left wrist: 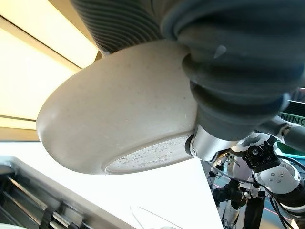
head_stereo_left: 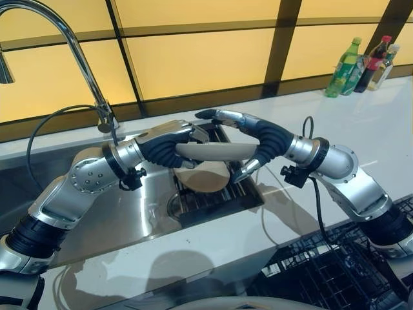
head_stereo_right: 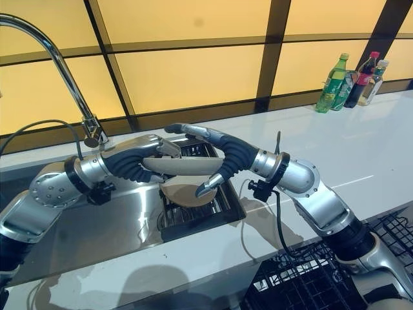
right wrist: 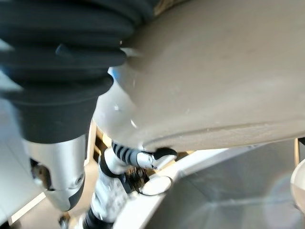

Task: Pick up plates and place into dishwasher.

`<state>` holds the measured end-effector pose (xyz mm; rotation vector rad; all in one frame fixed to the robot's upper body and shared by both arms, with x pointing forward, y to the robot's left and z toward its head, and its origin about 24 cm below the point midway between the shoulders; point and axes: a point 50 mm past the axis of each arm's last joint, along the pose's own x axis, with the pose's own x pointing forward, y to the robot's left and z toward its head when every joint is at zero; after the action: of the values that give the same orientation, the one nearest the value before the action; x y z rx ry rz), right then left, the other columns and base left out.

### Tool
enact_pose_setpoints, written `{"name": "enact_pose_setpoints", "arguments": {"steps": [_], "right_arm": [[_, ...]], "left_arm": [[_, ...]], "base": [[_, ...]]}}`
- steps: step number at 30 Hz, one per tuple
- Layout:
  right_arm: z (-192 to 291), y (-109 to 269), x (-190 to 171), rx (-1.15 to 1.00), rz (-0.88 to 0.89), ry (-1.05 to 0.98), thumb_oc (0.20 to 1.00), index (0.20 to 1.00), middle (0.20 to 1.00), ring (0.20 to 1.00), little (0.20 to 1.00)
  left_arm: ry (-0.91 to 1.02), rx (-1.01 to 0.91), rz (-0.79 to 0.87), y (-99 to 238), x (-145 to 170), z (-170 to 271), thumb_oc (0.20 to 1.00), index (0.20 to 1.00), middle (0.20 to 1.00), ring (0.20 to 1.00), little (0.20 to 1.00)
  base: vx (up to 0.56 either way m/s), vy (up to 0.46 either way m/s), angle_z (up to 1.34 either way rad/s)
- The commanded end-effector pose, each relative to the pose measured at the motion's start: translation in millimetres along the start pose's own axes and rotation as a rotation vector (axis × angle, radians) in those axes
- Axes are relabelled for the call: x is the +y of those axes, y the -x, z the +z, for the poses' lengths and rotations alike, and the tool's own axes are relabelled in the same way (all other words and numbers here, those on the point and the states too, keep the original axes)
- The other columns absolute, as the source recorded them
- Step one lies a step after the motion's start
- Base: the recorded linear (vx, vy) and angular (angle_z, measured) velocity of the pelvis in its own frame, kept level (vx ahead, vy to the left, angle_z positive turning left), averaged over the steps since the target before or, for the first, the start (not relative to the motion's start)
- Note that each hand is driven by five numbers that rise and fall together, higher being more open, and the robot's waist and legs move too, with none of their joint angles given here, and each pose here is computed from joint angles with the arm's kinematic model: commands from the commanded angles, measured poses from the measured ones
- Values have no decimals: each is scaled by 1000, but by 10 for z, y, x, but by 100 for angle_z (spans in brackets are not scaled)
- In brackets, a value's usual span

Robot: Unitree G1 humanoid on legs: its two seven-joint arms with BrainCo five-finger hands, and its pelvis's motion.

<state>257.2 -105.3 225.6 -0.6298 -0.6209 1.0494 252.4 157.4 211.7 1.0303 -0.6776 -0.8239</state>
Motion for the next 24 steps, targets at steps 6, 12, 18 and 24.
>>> {"name": "enact_pose_setpoints", "arguments": {"steps": [6,12,18,24], "right_arm": [[137,53,64,71,228,148,1000,1000,1000,1000,1000],[133,92,-27,98,149,186,1000,1000,1000,1000,1000],[120,238,-67,138,95,209,1000,1000,1000,1000,1000],[111,294,-95,141,45,204,1000,1000,1000,1000,1000]], "left_arm": [[-73,-97,146,-18,373,163,200,200,200,200,200],[-94,-80,187,54,383,153,200,200,200,200,200],[-116,-55,235,176,409,151,200,200,200,200,200],[-129,-47,282,244,456,153,200,200,200,200,200]], "base": [[0,1,1],[0,2,1],[0,0,0],[0,0,0]]}}
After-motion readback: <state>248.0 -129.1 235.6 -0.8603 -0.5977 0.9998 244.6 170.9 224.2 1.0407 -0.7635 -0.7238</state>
